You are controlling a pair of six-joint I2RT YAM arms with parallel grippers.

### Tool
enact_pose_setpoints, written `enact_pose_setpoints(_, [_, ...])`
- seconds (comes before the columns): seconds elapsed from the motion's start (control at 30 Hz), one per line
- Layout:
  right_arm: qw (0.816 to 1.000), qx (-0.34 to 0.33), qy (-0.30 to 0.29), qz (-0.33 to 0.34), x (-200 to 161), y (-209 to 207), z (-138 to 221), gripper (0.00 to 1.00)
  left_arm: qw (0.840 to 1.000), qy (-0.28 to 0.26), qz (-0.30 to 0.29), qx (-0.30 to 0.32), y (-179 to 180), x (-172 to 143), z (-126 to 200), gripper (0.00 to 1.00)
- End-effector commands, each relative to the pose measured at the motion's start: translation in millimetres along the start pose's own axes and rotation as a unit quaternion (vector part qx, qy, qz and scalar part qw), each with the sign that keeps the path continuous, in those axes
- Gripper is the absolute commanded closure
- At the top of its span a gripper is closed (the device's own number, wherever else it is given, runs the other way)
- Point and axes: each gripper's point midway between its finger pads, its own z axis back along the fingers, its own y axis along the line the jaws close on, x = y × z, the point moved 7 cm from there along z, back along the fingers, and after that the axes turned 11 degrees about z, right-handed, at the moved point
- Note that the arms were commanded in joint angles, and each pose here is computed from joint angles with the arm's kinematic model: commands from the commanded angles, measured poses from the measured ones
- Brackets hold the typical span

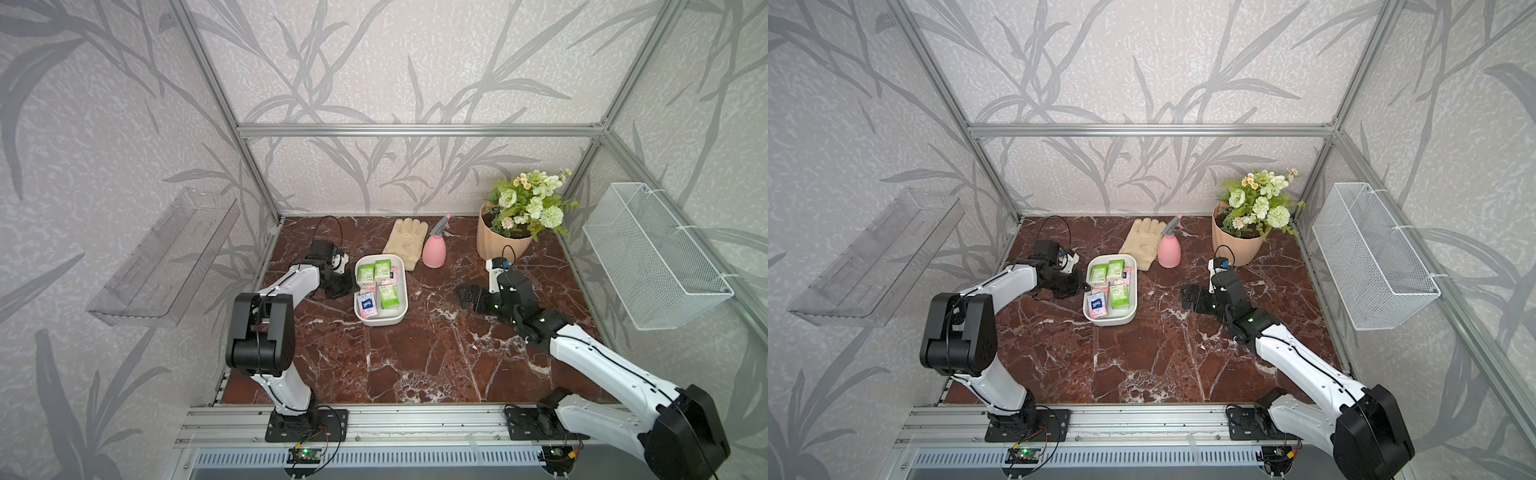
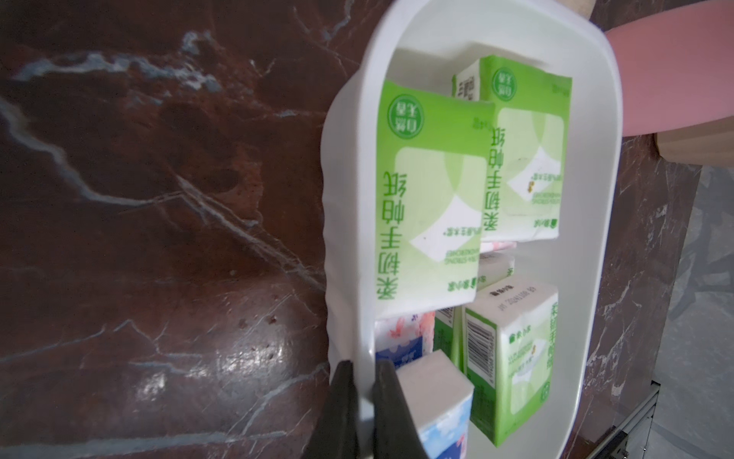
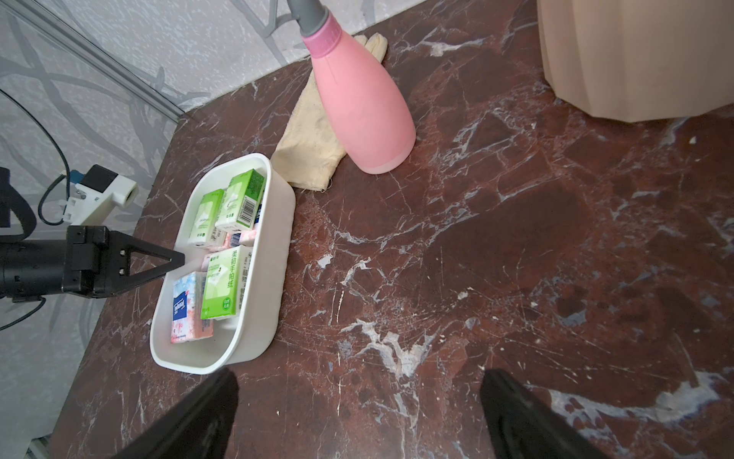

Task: Take the pocket tissues out of the storage box
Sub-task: Move the storage box to the center of the board.

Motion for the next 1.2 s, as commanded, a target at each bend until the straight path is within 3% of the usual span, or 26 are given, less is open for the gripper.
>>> enact_pose_setpoints(0.0, [1.000, 0.001, -0.024, -0.003, 13, 6, 1, 0.01, 1.000, -0.009, -0.004, -0.020, -22, -6, 1, 1.00])
enact_pose_setpoints(0.7, [0.999, -0.024, 0.000, -0.026, 6, 1, -14, 0.01, 0.999, 0.003, -0.006, -0.041, -104, -41, -56, 1.00])
enact_pose_setpoints(0.93, [0.999, -0.039, 0.008, -0.025, 6, -1, -11, 0.01, 1.000, -0.007, -0.018, -0.022, -108, -38, -50, 0.80])
enact_pose_setpoints(1.17, [0.998, -0.060, 0.013, -0.019, 7, -4, -5, 0.01, 0.998, -0.041, -0.052, 0.017, -106, -37, -12, 0.51])
